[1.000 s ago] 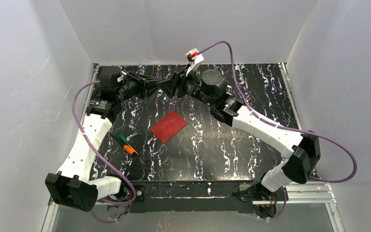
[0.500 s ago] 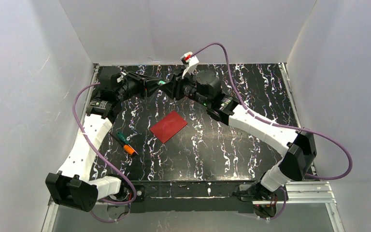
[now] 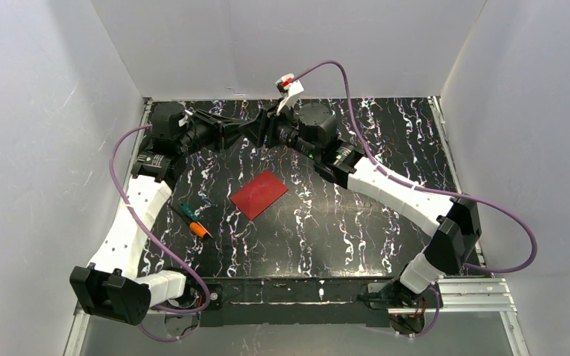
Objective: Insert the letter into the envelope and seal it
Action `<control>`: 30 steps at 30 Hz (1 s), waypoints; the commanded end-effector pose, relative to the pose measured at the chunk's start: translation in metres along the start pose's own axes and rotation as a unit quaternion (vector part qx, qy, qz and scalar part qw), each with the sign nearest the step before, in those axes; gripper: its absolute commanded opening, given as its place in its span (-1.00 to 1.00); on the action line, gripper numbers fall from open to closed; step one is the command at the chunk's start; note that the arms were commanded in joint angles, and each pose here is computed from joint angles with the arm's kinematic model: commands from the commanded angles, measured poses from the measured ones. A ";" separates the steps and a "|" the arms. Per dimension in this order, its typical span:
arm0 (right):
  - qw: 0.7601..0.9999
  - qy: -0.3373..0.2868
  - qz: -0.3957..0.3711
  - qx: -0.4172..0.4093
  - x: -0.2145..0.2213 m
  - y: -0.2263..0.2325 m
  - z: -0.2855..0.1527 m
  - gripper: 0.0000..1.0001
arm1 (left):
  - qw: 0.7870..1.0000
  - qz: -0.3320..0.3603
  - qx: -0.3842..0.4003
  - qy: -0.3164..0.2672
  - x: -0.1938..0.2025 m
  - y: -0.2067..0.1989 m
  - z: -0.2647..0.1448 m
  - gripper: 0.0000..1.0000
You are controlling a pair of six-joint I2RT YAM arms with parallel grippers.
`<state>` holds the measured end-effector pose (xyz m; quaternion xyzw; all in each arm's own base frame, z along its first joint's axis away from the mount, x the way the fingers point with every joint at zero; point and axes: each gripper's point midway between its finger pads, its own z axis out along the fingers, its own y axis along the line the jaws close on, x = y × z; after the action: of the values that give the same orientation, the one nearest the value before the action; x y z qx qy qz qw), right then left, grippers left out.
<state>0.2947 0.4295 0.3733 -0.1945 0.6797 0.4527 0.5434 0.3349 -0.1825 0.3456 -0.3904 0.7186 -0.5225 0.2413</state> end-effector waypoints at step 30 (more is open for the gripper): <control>0.987 0.009 0.035 -0.159 -0.057 0.031 -0.040 -0.92 | 0.850 0.455 0.224 0.142 0.047 -0.049 -0.054 0.77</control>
<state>0.2946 0.4226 0.3851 -0.2230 0.6732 0.5048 0.4923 0.3297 -0.1842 0.3796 -0.1056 0.7462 -0.5360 0.3804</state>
